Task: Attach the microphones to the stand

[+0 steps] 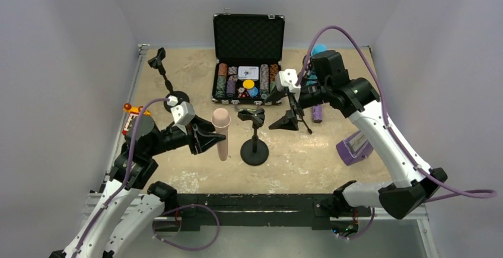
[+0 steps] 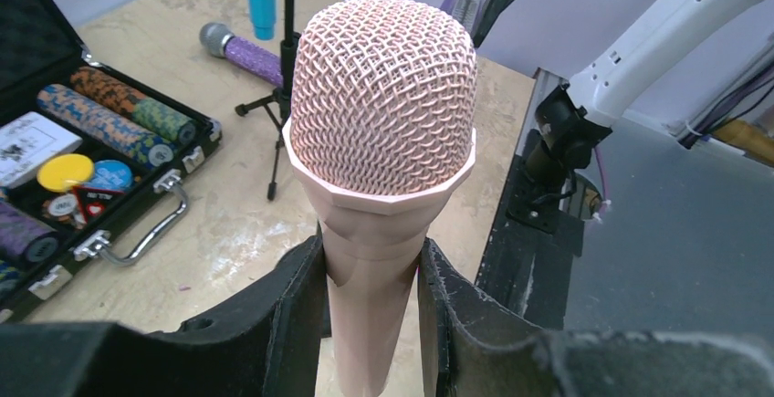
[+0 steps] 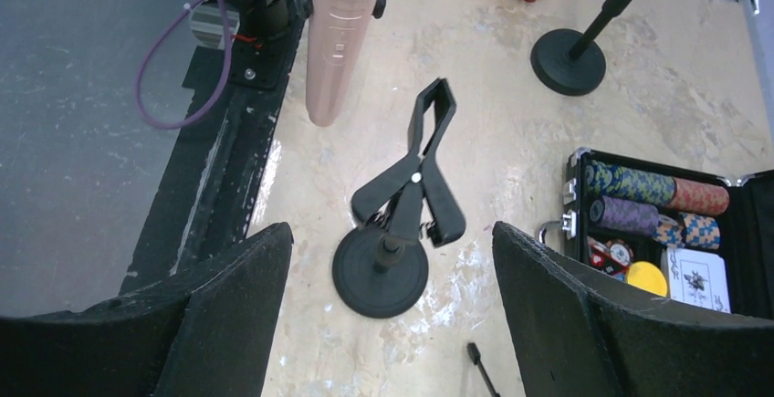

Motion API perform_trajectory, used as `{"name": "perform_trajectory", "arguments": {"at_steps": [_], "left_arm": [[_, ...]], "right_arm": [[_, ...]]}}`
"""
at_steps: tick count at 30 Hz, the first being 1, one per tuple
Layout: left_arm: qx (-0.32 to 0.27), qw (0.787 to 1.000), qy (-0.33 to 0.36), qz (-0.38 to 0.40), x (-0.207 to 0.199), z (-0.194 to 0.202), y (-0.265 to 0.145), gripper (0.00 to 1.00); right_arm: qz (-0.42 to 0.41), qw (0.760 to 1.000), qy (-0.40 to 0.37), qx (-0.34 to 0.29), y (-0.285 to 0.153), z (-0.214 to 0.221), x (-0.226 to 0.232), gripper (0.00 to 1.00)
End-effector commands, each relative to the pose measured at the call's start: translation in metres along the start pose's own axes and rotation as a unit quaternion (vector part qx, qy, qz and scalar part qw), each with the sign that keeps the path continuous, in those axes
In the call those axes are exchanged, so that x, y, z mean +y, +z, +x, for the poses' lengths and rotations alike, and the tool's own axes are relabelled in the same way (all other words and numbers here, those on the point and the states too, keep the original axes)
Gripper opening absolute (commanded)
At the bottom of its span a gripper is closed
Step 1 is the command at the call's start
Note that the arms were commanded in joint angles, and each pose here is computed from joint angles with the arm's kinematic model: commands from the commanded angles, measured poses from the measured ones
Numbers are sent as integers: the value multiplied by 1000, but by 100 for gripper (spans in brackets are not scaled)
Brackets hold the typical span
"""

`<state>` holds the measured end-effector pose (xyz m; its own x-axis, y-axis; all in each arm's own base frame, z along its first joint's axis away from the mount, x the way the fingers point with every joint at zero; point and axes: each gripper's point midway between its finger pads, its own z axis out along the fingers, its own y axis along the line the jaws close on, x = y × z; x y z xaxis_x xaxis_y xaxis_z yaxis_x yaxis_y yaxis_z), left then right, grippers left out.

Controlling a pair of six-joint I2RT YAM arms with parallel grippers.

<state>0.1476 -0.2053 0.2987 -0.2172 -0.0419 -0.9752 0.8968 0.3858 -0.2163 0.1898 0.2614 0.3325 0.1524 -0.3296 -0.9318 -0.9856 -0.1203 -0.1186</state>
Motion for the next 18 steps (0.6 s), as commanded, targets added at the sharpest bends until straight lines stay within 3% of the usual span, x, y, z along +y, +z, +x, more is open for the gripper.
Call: {"name": "perform_trajectory", "arguments": {"at_steps": [1, 9, 18], "left_arm": [[-20, 998, 52, -43, 13, -36, -1, 0], [-46, 992, 83, -81, 27, -61, 0, 0], [-82, 988, 96, -92, 36, -87, 9, 0]], "right_arm": [[20, 1000, 17, -6, 18, -9, -25, 84], [12, 999, 45, 7, 42, 3, -32, 84], [3, 999, 51, 18, 52, 17, -23, 76]]}}
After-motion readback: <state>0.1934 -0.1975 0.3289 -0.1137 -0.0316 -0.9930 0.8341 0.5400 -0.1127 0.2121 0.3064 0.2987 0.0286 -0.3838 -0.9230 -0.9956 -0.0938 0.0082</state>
